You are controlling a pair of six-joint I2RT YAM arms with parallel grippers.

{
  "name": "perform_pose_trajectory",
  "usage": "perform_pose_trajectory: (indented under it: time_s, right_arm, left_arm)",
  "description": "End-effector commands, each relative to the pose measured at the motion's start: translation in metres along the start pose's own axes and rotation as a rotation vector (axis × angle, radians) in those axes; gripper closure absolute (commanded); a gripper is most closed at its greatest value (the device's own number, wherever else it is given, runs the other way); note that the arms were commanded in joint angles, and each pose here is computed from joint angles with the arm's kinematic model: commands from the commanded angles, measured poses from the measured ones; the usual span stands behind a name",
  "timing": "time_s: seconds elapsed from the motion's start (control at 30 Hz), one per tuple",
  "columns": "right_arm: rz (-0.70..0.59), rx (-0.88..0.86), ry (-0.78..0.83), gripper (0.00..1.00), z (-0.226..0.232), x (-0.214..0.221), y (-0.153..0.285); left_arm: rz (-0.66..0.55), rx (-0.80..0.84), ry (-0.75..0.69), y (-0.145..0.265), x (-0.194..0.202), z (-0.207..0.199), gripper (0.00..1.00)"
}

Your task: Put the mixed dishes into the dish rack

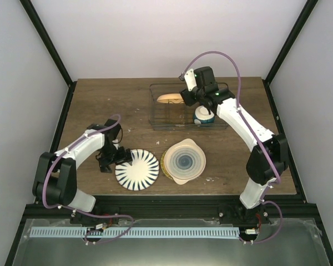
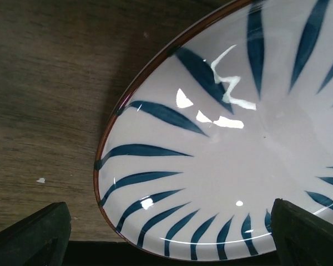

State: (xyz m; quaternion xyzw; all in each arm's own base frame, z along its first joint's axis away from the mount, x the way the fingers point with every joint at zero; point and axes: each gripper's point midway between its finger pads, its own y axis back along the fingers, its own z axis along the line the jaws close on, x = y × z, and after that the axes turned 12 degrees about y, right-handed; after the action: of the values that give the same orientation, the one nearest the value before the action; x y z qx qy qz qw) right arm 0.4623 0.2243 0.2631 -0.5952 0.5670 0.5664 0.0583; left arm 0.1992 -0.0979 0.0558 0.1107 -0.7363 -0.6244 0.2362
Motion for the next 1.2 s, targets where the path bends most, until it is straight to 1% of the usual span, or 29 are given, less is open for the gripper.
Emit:
perform_pose_trajectory:
  time_s: [0.0,0.17,0.27,0.37,0.5,0.63,0.8,0.87,0.93,1.07,1.1,1.17]
  right_arm:
    - [-0.032,0.010,-0.009,0.41,-0.002,-0.016,0.018]
    - [-0.025,0.009,-0.007,0.41,-0.001,-0.016,0.015]
    - [-0.009,0.006,-0.004,0.41,0.002,-0.013,0.013]
    - [0.006,-0.002,0.002,0.41,0.006,-0.010,0.010]
    - [0.010,-0.007,0.013,0.42,0.011,-0.012,0.007]
    - [0.014,-0.016,0.026,0.42,0.016,-0.017,0.005]
    - [0.023,-0.009,0.053,0.42,0.021,-0.019,0.003]
    - [0.029,-0.002,0.066,0.42,0.023,-0.019,0.002]
    - [0.034,0.000,0.077,0.42,0.026,-0.020,0.001]
    - [0.037,-0.003,0.091,0.42,0.031,-0.021,-0.001]
    - [0.038,0.000,0.093,0.42,0.031,-0.021,-0.001]
    - [0.041,0.004,0.099,0.42,0.031,-0.022,-0.001]
  left_arm:
    - [-0.025,0.051,0.025,-0.003,-0.001,-0.005,0.00]
    - [-0.020,0.073,0.016,-0.016,0.001,-0.004,0.03]
    - [-0.016,0.085,-0.002,-0.026,0.004,-0.001,0.09]
    - [-0.019,0.093,0.011,-0.036,0.008,0.006,0.15]
    - [-0.034,0.084,0.047,-0.039,0.009,0.013,0.20]
    - [-0.054,0.086,0.100,-0.041,0.009,0.017,0.29]
    - [-0.040,0.097,0.150,-0.055,0.017,0.026,0.44]
    - [-0.043,0.098,0.150,-0.056,0.016,0.025,0.52]
    - [-0.049,0.098,0.143,-0.055,0.014,0.024,0.66]
    - [-0.051,0.094,0.137,-0.055,0.011,0.022,0.98]
    - [-0.053,0.090,0.135,-0.055,0.010,0.022,1.00]
    - [-0.056,0.091,0.131,-0.055,0.009,0.021,1.00]
